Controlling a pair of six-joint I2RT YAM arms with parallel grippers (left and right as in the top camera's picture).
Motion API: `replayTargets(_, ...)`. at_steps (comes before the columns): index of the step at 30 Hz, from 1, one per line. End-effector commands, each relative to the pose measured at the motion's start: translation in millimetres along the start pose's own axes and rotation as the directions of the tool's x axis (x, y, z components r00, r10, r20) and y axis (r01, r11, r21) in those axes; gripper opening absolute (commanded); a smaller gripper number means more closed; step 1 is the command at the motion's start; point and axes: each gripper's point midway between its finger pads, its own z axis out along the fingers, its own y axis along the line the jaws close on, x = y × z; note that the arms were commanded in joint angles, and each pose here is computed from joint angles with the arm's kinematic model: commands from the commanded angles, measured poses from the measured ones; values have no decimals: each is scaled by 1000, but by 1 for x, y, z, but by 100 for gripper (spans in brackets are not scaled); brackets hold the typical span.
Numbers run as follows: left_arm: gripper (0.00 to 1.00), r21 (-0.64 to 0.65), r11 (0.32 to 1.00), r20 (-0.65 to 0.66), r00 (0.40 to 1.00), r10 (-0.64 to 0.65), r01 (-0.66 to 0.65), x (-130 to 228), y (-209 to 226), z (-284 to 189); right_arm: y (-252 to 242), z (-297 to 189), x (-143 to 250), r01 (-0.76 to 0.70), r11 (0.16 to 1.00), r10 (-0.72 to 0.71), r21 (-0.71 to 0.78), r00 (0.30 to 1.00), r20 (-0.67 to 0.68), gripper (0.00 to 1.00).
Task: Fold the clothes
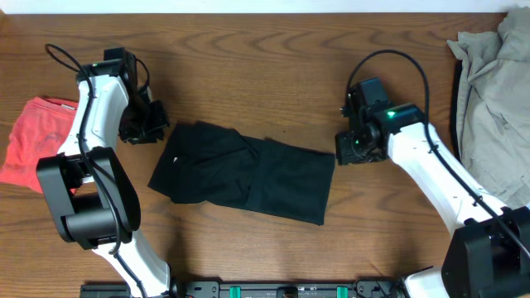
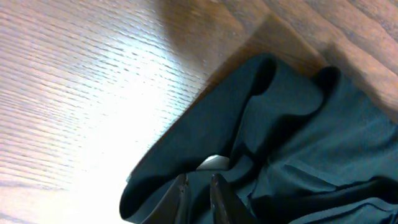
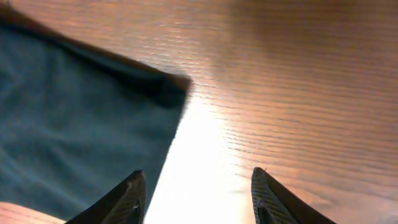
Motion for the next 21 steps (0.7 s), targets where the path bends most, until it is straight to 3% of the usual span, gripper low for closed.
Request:
replayTargets(1, 28, -11, 1000, 2, 1000, -2, 2, -2, 1, -1, -5, -3, -4, -25, 1000, 24, 10, 1000, 11, 53)
replayTargets(3, 53, -10, 1000, -3, 1000, -2, 2, -1, 1, 0, -5, -3, -4, -25, 1000, 25, 10, 1000, 9, 53)
replayTargets(5, 60, 18, 999, -33, 998, 50, -49, 7, -4, 5, -5, -3, -4, -25, 1000, 25, 10, 1000, 9, 53)
replayTargets(10, 68, 54, 993, -98, 989, 110, -105, 29, -4, 29, -5, -3, -4, -25, 1000, 24, 10, 1000, 10, 53)
replayTargets(21, 72, 183, 948, -58, 960, 273, -258, 51, -27, 84, -5, -3, -4, -25, 1000, 25, 10, 1000, 10, 54)
